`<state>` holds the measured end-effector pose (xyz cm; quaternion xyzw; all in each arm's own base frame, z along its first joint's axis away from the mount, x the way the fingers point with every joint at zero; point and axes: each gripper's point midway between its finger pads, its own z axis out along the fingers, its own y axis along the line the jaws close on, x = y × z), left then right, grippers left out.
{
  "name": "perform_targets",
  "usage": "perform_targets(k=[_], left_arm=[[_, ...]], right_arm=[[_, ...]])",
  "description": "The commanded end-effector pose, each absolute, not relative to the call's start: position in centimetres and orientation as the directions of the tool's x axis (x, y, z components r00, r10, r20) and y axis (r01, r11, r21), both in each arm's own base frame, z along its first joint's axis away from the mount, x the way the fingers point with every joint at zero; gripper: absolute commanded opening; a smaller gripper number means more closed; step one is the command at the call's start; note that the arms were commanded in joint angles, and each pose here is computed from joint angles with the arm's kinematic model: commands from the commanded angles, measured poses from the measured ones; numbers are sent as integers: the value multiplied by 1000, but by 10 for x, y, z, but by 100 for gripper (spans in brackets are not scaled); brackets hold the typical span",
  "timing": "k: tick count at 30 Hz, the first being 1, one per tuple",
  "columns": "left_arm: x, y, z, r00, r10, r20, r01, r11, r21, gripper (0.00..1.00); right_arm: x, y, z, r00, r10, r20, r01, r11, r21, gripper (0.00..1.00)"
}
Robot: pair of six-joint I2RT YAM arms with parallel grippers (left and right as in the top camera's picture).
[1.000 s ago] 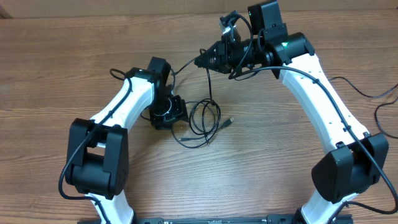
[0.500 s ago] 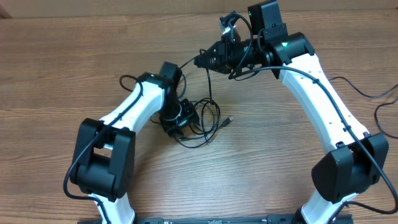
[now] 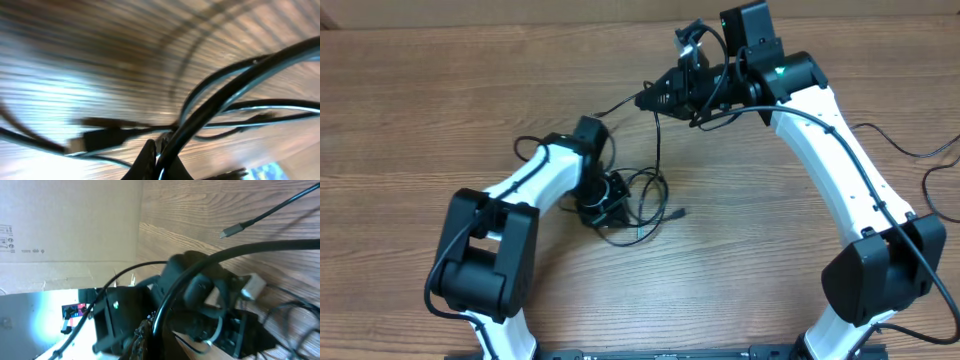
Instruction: Untangle cables
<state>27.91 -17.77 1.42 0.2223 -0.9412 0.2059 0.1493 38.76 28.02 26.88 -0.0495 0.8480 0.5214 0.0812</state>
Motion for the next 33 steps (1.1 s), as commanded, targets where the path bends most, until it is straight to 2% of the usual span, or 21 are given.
perform_targets(k=[1, 6, 9, 14, 15, 20, 24, 33], left_arm=[[271, -128, 9, -900, -296, 319, -377, 897, -229, 4], [253, -56, 4, -882, -370, 290, -369, 927, 62, 4], [249, -36, 4, -880, -386, 276, -361, 922, 138, 4], [250, -35, 2, -883, -384, 271, -361, 923, 133, 5], [250, -36, 2, -884, -382, 270, -359, 924, 133, 4], [253, -37, 1, -888, -380, 257, -359, 925, 126, 4], [255, -37, 1, -890, -381, 253, -361, 925, 121, 4], [267, -66, -1, -893, -364, 265, -385, 922, -30, 4]], right_arm=[[400, 257, 290, -976, 34, -216, -184, 402, 897, 4], [412, 224, 297, -977, 86, -195, -151, 364, 919, 4], [425, 199, 290, -970, 152, -192, -116, 406, 907, 4], [447, 147, 250, -931, 306, -196, 36, 613, 789, 4], [449, 130, 236, -916, 348, -200, 98, 678, 729, 4], [450, 64, 196, -854, 442, -276, 298, 849, 436, 4], [438, 41, 178, -847, 455, -275, 372, 876, 306, 4], [410, 63, 136, -895, 425, -132, 367, 873, 320, 6]])
